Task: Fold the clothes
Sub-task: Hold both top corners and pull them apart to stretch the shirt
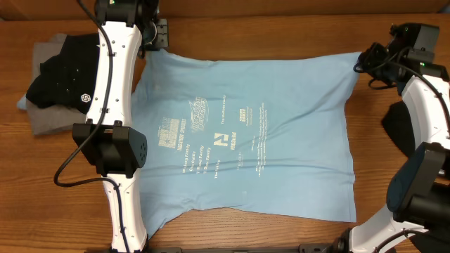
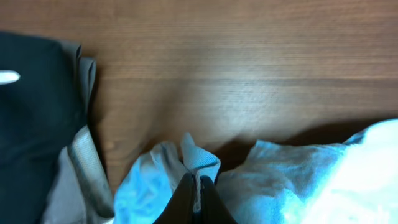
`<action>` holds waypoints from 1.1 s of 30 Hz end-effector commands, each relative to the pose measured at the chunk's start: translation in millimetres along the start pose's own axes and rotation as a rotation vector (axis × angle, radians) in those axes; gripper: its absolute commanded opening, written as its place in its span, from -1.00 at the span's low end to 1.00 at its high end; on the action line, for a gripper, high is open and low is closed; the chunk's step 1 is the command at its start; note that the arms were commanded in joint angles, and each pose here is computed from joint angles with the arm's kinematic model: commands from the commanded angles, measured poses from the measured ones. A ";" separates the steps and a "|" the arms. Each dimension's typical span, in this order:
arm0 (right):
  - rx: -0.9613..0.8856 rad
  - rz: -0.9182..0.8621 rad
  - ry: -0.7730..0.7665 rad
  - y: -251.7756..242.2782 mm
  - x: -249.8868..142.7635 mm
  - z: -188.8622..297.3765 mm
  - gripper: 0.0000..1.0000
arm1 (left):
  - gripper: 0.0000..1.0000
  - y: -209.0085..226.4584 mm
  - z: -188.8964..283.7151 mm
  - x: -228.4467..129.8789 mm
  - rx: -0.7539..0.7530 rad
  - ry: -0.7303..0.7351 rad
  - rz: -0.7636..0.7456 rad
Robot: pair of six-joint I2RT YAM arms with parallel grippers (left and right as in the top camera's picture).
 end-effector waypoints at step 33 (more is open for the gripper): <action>-0.017 0.135 -0.089 -9.4 -17.7 -139.7 0.12 | -0.92 2.5 17.4 9.2 -0.055 -0.061 0.020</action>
Point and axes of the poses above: each gripper's point midway between its finger pads, its own z axis back along the fingers, its own y axis along the line the jaws close on, x = y × z, the point moved 7 cm from there along z, back along the fingers, and after that the axes turned 1 degree about z, right-handed, at the moved point
